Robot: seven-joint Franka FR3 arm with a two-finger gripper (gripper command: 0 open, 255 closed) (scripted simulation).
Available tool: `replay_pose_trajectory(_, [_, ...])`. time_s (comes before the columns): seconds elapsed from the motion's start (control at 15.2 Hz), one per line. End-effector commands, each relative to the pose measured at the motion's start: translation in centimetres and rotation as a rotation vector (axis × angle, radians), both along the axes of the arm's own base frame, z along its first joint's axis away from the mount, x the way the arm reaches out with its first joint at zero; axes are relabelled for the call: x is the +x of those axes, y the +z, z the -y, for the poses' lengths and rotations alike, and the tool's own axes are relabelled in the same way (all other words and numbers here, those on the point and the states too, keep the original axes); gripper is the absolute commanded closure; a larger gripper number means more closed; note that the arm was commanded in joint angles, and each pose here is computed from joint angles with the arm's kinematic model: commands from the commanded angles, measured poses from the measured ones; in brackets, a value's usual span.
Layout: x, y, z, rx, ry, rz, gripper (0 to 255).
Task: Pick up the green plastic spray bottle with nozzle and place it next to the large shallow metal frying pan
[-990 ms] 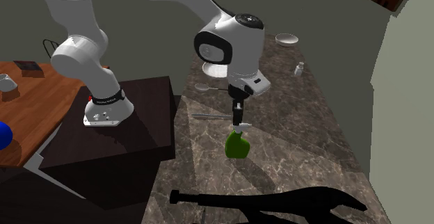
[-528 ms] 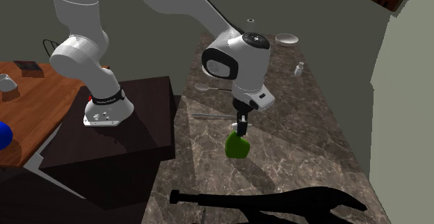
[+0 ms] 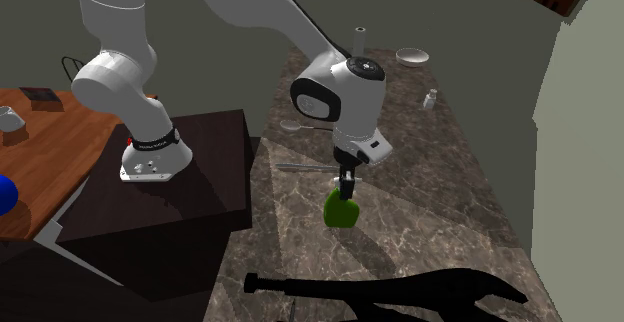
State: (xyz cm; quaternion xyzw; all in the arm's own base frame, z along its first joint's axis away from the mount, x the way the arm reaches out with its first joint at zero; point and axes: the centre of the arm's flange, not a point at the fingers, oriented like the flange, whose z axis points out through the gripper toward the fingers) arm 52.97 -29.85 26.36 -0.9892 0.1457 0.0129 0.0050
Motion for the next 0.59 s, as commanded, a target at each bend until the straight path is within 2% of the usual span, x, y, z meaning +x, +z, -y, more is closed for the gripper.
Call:
replay_pose_trajectory(0.0, [0.0, -0.01, 0.0, 0.0, 0.0, 0.0, 0])
replay_pose_trajectory(0.07, [0.0, -0.01, 0.0, 0.0, 0.0, 0.0, 0])
replay_pose_trajectory(0.13, [0.0, -0.01, 0.0, 0.0, 0.0, 0.0, 255])
replay_pose_trajectory(0.53, [0.0, -0.01, 0.0, 0.0, 0.0, 0.0, 255])
